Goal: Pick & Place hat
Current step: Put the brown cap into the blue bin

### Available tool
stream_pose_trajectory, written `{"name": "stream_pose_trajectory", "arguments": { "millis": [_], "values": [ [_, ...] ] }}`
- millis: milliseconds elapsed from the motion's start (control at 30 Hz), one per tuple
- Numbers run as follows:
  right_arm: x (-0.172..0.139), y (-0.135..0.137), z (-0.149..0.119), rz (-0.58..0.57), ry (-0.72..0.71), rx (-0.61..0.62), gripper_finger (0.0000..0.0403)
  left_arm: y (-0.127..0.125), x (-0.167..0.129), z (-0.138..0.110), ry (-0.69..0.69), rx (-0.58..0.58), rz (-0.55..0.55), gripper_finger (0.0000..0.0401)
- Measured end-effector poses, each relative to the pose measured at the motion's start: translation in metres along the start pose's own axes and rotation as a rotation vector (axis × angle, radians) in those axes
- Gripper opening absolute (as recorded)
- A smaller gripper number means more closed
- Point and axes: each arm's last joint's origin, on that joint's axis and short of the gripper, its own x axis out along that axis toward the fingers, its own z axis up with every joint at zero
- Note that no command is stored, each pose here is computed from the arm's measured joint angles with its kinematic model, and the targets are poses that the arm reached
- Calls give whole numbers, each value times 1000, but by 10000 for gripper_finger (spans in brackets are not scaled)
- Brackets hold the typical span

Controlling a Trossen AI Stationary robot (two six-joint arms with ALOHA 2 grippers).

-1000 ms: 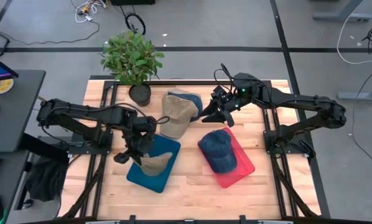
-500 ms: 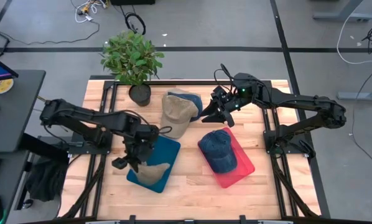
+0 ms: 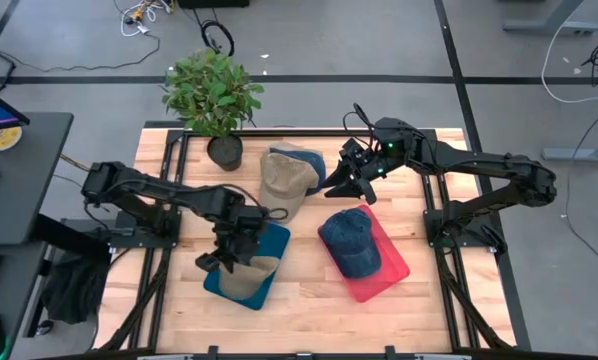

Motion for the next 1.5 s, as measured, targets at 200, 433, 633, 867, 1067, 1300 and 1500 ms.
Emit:
{"name": "stream_pose_trajectory", "arguments": {
  "millis": [200, 433, 633, 867, 1067, 1300, 1500],
  "values": [
    [0, 0, -1, -1, 6, 4, 197, 14, -10, -5, -16, -39, 63, 11],
    [0, 0, -1, -2, 8, 3, 197, 31, -22, -14, 10, -81, 203, 14],
    [0, -1, -1, -4, 12, 5, 197, 44, -35, -24, -6, -179, 257, 13],
    [0, -1, -2, -7, 18, 10, 197, 49, -41, -31, 1, -233, 256, 10],
    [0, -1, -2, -8, 21, 12, 197, 53, -45, -35, 11, -254, 282, 18],
    [0, -1, -2, -9, 21, 4, 197, 57, -45, -28, -47, -206, 321, 10],
    [0, -1, -2, -10, 21, -5, 197, 61, -46, -18, -128, -137, 373, 25]
  ]
}}
